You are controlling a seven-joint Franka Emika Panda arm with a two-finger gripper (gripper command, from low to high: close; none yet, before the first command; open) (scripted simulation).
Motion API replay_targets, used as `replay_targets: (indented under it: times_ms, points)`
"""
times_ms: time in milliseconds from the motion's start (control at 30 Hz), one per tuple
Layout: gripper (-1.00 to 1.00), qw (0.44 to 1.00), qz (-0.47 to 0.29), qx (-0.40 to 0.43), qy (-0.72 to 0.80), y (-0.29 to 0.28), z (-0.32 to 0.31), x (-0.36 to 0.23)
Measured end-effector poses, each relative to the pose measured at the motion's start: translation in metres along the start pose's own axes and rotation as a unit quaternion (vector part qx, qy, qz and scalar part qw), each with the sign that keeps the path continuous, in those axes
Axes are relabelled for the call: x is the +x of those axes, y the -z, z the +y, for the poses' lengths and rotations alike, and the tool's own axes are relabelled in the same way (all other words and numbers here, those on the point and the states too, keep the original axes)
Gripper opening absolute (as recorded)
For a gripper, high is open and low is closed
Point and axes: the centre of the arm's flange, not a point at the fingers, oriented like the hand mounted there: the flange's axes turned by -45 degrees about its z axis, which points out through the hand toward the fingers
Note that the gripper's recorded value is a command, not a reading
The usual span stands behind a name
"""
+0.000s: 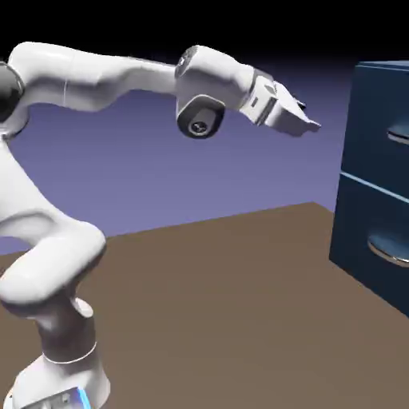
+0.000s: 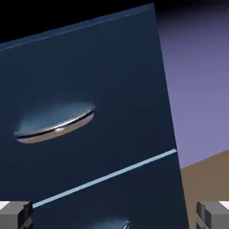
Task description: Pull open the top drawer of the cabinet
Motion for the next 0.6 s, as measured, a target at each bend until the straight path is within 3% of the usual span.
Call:
replay_targets:
  times_ms: [600]
  points:
    - [0.0,0.981,0.054,0.071,-0.174,-0.086,-0.064,0.009]
